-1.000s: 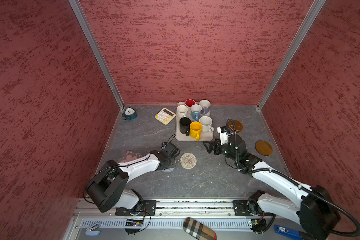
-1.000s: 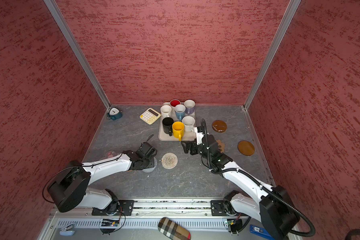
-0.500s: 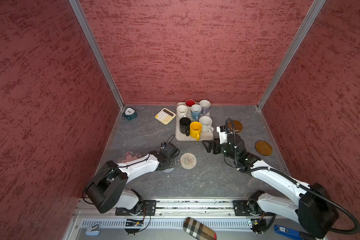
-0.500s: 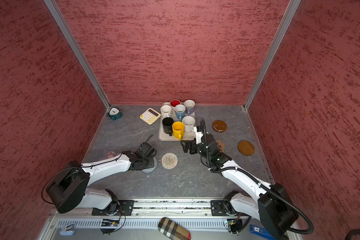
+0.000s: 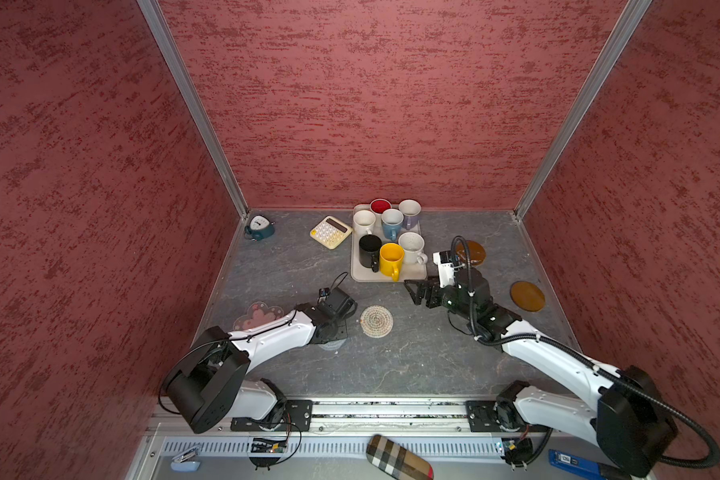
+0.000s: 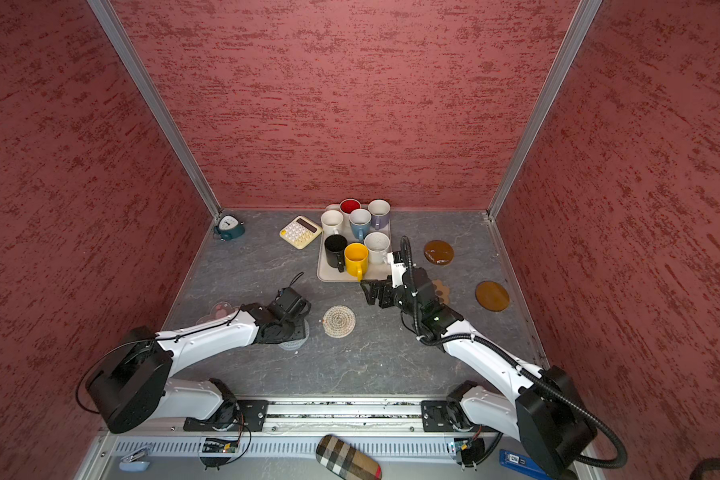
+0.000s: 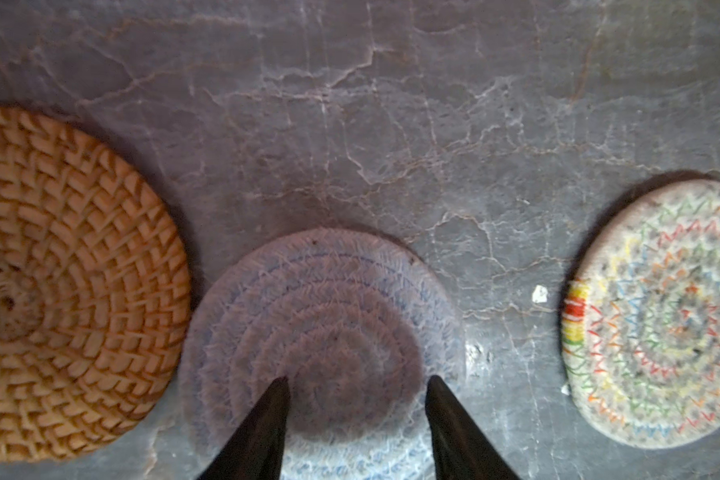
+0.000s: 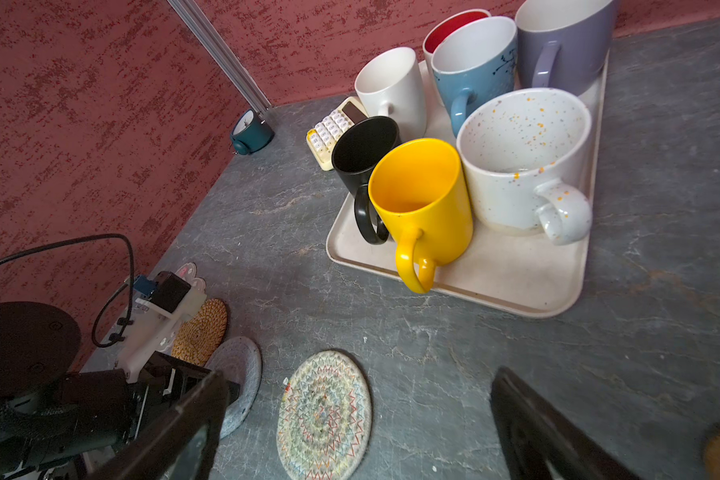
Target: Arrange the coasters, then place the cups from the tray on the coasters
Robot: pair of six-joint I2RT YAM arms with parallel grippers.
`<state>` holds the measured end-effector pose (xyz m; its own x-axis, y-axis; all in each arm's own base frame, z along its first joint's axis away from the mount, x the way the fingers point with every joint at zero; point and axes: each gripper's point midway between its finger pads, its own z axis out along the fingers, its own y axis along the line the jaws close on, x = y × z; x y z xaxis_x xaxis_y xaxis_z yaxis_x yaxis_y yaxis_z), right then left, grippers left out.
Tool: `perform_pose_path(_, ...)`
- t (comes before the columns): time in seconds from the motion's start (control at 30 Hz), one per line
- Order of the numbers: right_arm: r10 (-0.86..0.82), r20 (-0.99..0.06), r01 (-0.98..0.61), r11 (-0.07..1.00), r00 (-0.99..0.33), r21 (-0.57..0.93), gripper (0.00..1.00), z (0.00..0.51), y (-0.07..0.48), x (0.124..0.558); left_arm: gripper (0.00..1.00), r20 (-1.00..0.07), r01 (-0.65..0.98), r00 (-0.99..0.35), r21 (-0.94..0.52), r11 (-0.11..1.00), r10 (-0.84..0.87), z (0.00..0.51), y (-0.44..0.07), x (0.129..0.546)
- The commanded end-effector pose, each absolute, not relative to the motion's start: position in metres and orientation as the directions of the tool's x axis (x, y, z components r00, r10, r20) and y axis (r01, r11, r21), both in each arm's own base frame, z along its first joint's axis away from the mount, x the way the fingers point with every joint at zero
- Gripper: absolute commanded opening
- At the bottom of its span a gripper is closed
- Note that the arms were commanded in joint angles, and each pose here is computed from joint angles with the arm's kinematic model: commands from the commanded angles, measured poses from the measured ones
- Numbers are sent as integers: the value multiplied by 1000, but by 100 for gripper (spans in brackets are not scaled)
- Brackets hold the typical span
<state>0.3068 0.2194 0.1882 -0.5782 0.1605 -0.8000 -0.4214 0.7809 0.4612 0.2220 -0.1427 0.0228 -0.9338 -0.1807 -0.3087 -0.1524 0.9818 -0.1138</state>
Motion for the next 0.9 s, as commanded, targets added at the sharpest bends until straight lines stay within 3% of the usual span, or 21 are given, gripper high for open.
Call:
perform_pose_path(0.0,193,-821,-443,763,-538,470,99,210,222,313,59,-191,-172,-966,-23,985,-173,5,-123,191)
perform_pose_path(0.63,189,-823,-443,767,-536,465,99,211,219,308,60,-216,-154,-962,-89,984,-170,16,-146,220)
perform_pose_path(0.87,127,-809,-481,747,-574,459,98,204,228,303,65,-243,-130,-957,-130,983,-159,29,-157,237)
